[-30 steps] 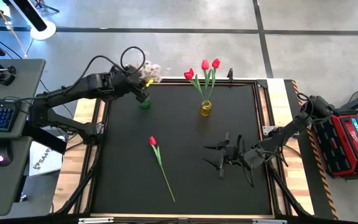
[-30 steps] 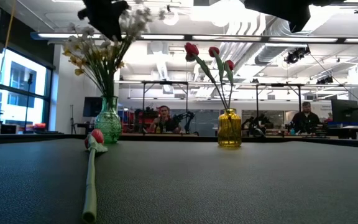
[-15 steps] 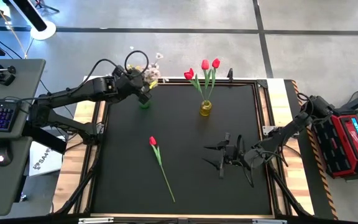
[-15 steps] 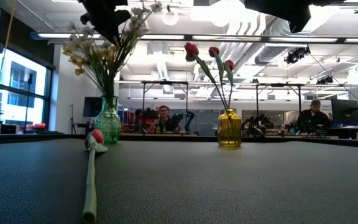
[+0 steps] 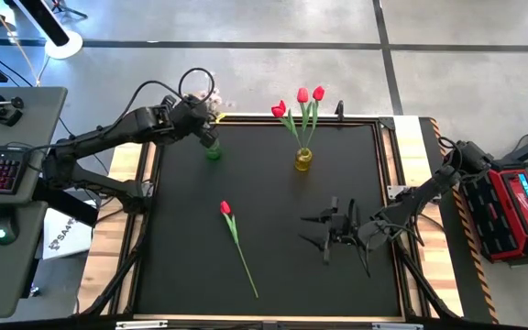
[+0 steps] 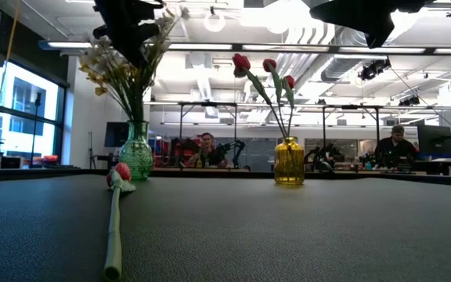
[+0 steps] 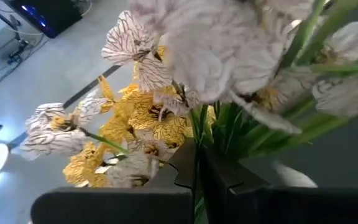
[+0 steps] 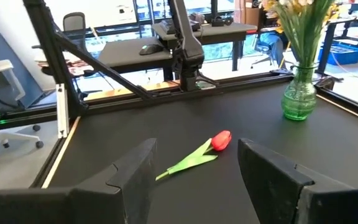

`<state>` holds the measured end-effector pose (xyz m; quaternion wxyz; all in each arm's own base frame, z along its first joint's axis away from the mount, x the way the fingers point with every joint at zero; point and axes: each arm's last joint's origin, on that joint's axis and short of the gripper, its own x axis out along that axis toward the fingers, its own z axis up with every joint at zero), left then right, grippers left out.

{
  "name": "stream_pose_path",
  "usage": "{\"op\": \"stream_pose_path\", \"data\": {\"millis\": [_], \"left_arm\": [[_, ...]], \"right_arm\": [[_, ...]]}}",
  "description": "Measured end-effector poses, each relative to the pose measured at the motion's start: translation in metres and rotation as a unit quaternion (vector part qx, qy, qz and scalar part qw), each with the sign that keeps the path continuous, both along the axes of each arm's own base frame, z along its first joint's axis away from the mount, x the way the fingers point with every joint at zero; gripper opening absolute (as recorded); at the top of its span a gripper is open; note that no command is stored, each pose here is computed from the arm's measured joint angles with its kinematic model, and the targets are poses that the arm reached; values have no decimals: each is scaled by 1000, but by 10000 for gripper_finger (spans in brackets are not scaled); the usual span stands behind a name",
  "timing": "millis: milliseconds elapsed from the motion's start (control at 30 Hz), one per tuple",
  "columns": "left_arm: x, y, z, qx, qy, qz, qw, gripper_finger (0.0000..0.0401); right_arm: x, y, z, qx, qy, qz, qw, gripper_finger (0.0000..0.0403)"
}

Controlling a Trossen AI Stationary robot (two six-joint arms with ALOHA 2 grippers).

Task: Sort flowers into vase by color
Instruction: Put the white flowers into the green vase

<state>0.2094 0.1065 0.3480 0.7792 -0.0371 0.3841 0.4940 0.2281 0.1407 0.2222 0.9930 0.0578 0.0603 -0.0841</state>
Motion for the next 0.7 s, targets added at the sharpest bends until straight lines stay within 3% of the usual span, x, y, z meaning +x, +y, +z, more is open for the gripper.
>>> {"op": "stream_pose_path", "data": {"millis": [400,533,700], "left_arm": [[-1,2,-38,-38,20,24,999,0],[-3,0,-32,-38,11,16,999,6],[-8,-6,-5,-52,-44,-17,998,47]], "right_arm": [[0,1,0,11,0,11,1000,216],[0,1,0,11,1,14,1000,216],[0,1,0,10,1,14,1000,216]]}}
